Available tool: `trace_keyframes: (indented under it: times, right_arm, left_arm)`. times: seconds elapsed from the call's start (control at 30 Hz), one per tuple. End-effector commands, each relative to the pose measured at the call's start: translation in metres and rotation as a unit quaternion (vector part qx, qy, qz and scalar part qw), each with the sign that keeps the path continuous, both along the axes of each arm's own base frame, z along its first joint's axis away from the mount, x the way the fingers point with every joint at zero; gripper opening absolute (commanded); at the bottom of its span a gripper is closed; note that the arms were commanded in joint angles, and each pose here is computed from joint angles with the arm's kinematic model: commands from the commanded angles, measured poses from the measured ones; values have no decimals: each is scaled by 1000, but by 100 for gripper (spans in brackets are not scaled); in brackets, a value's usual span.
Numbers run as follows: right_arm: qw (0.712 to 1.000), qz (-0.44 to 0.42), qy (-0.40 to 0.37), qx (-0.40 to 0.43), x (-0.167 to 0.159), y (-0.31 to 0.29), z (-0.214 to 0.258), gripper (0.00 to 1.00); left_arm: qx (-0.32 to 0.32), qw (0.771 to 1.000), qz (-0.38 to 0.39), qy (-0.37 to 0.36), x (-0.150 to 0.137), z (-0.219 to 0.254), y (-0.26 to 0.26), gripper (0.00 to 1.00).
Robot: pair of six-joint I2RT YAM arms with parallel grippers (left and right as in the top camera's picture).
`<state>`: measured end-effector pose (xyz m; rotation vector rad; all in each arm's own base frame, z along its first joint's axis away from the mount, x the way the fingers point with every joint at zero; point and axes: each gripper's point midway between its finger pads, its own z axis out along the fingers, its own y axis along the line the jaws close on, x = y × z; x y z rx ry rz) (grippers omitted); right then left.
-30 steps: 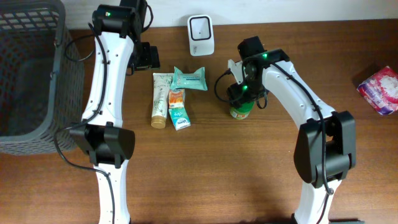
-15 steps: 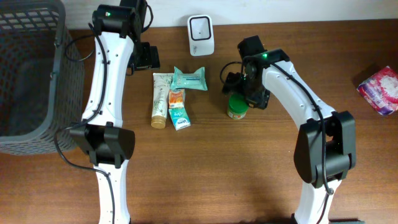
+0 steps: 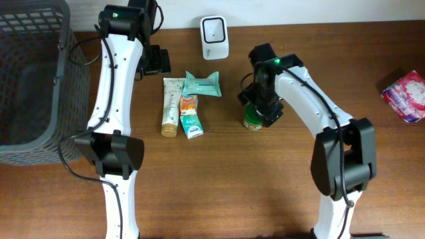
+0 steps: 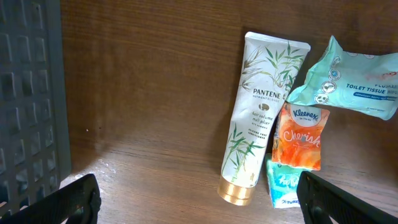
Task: Scan the item barcode
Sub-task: 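Lift the green jar off the table with the right gripper, then hold the green jar up in front of the scanner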
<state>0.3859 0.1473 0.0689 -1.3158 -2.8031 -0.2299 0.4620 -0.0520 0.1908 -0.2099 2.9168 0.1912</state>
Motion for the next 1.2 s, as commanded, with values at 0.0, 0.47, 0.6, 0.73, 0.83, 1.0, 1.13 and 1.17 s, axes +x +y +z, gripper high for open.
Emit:
trace_keyframes:
  times: [0.0, 0.47, 0.6, 0.73, 0.83, 1.0, 1.13, 1.17]
  right_arm:
    - [999, -17, 12, -32, -2, 1, -15, 83]
    - [998, -5, 12, -57, 1, -10, -24, 55]
    - [1000, 23, 11, -15, 5, -5, -15, 50]
    - [991, 67, -32, 112, 32, 12, 19, 50]
    - [951, 83, -117, 274, 72, 45, 70, 50]
    - [829, 94, -179, 522, 105, 88, 175, 50]
    - [797, 114, -169, 569, 100, 82, 198, 50]
    - [786, 123, -161, 583, 96, 77, 204, 50]
  left_arm:
    - [8, 1000, -5, -3, -1, 3, 3, 99]
    - [8, 1000, -6, -3, -1, 3, 3, 99]
    - [8, 1000, -6, -3, -1, 3, 3, 99]
    - [8, 1000, -5, -3, -1, 3, 3, 99]
    - [8, 1000, -5, -3, -1, 3, 3, 99]
    - [8, 1000, -5, -3, -1, 3, 3, 99]
    - [8, 1000, -5, -3, -1, 3, 3, 99]
    - [8, 1000, -4, -3, 0, 3, 4, 99]
